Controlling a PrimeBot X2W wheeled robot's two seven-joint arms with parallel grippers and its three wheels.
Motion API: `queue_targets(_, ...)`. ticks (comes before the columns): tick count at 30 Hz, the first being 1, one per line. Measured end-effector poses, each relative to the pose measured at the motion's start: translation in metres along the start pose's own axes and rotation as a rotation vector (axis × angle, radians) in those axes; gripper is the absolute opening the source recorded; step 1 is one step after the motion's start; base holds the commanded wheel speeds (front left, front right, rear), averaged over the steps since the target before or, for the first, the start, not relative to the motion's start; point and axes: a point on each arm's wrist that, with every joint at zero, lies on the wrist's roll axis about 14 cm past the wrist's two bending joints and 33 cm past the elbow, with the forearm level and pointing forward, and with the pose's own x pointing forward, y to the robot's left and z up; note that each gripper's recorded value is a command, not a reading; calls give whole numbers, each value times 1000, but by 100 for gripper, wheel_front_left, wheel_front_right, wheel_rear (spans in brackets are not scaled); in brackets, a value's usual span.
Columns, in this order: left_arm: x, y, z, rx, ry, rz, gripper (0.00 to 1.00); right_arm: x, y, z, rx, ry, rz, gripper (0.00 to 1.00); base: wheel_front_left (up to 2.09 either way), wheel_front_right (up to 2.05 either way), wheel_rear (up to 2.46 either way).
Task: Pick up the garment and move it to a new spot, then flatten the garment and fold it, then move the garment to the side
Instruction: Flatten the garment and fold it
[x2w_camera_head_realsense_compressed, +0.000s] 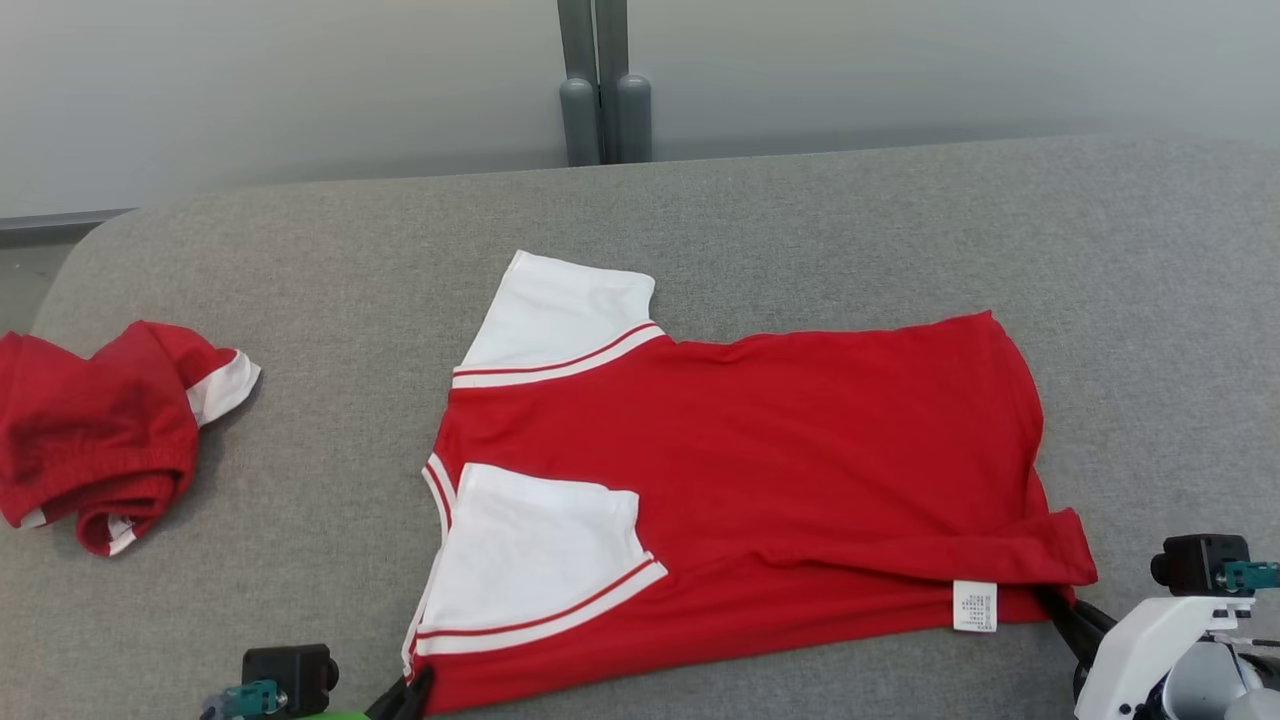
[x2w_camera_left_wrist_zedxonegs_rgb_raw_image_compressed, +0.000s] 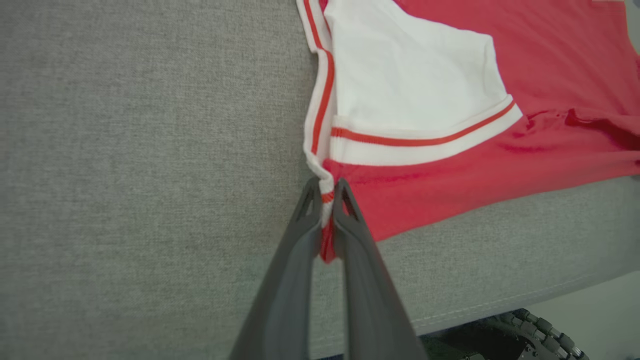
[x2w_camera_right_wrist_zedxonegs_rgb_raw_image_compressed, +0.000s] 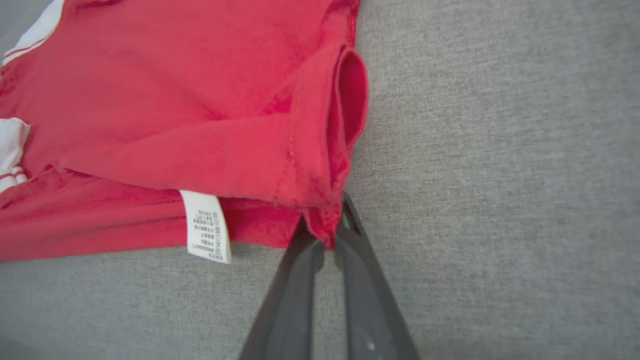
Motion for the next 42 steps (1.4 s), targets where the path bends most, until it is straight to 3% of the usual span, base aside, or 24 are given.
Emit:
queue_targets(1,-1,0,0,0,4,0,0,-1,0,-1,8,6,-2,4,0,0,0)
queue_targets(2,-2,0,0,0,7,3,49,-3,0,-2,12,10,-3,71,0,0,0)
queue_targets(3,-3,0,-1,0,11,5,100,-4,0,-2,15,9,-5,100,0,0,0)
queue_targets(14,-7,-2,24,47,-64,2,100,-16,4,22,1,-74,-14,100,0,0,0)
queue_targets(25,13,-22,107,223,-241,-78,100,-21,8,75,-33,-241,-15,100,0,0,0)
queue_targets(34,60,-36,174,367,-253,-143,100,14,17,122,-63,-329,4,100,0,0,0)
queue_targets(42,123,-42,194,427,-94,-203,100,60,-3,141,-56,-305,-43,100,0,0,0)
